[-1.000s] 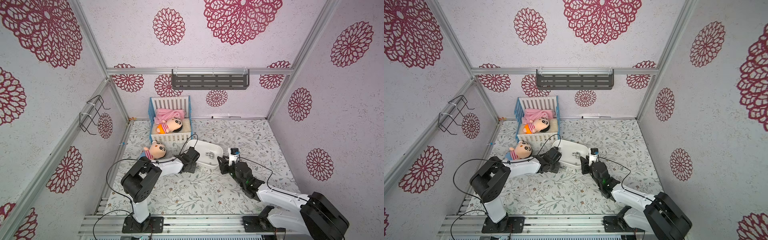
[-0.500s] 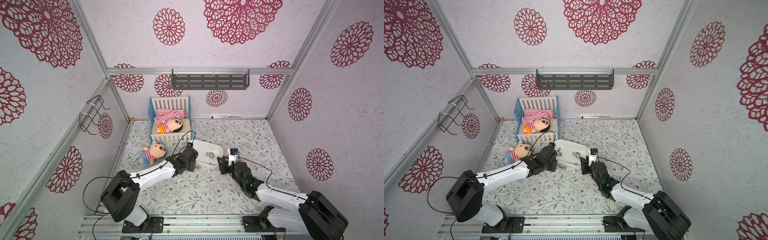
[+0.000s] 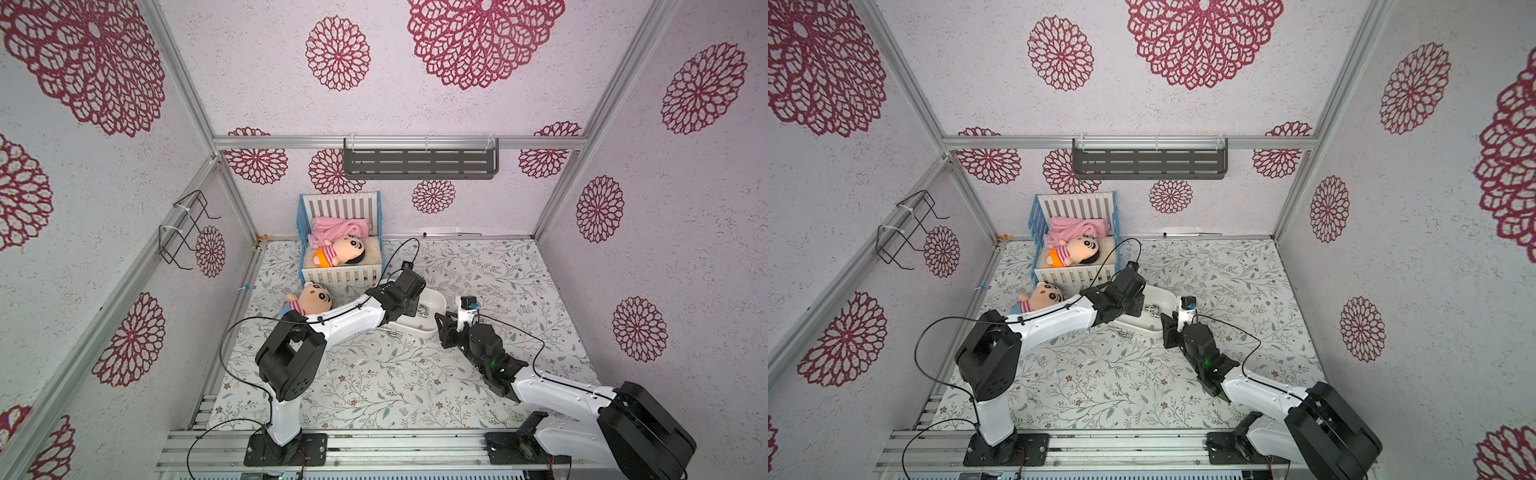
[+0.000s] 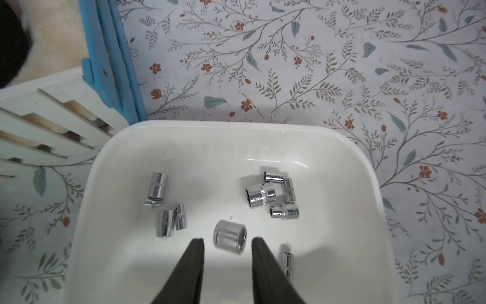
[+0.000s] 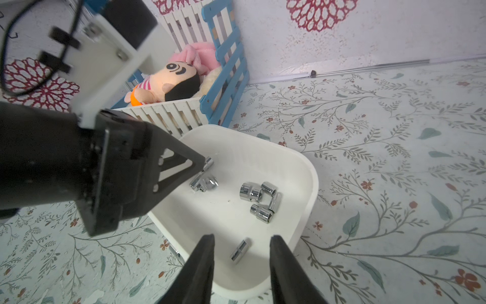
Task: Put the screws on the desktop into the storage box
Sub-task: Place the screw in the storage box, then pick up the screw from the center of the board.
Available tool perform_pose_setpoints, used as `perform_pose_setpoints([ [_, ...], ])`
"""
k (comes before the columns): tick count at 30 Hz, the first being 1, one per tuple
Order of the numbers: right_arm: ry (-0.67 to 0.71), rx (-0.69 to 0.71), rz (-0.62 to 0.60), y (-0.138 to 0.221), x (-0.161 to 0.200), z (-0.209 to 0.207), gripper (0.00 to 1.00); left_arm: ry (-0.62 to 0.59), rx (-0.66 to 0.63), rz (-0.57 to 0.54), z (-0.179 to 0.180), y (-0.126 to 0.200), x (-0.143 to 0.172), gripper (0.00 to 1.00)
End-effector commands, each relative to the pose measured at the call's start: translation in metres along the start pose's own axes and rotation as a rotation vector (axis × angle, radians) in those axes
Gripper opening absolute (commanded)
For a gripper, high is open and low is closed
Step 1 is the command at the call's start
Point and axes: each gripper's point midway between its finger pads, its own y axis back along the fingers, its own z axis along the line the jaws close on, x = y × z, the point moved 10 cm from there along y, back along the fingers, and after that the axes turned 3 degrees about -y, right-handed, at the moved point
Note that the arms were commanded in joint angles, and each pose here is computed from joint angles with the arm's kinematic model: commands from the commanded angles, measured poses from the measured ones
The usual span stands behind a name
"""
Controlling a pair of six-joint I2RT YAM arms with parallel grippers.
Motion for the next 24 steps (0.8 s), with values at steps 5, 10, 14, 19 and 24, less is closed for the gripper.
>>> perform_pose_setpoints([
  [5, -0.001, -0.004, -0.074, 0.001, -0.014, 0.003, 0.4, 0.079, 0.002, -0.062, 0.016, 0.031, -0.013, 0.48],
  [10, -0.001, 0.0, -0.072, 0.001, -0.014, 0.003, 0.4, 0.056, 0.029, -0.074, 0.015, 0.062, 0.007, 0.56],
  [14, 0.0, -0.001, -0.069, 0.001, -0.013, 0.003, 0.4, 0.007, 0.035, -0.063, 0.016, 0.085, 0.04, 0.6],
  [19, 0.001, -0.012, -0.063, -0.001, -0.012, 0.004, 0.4, -0.043, 0.041, 0.007, 0.027, 0.09, 0.087, 0.59],
  [24, 0.003, -0.019, -0.056, -0.001, -0.011, 0.004, 0.4, -0.062, 0.008, 0.044, 0.031, 0.072, 0.105, 0.54],
])
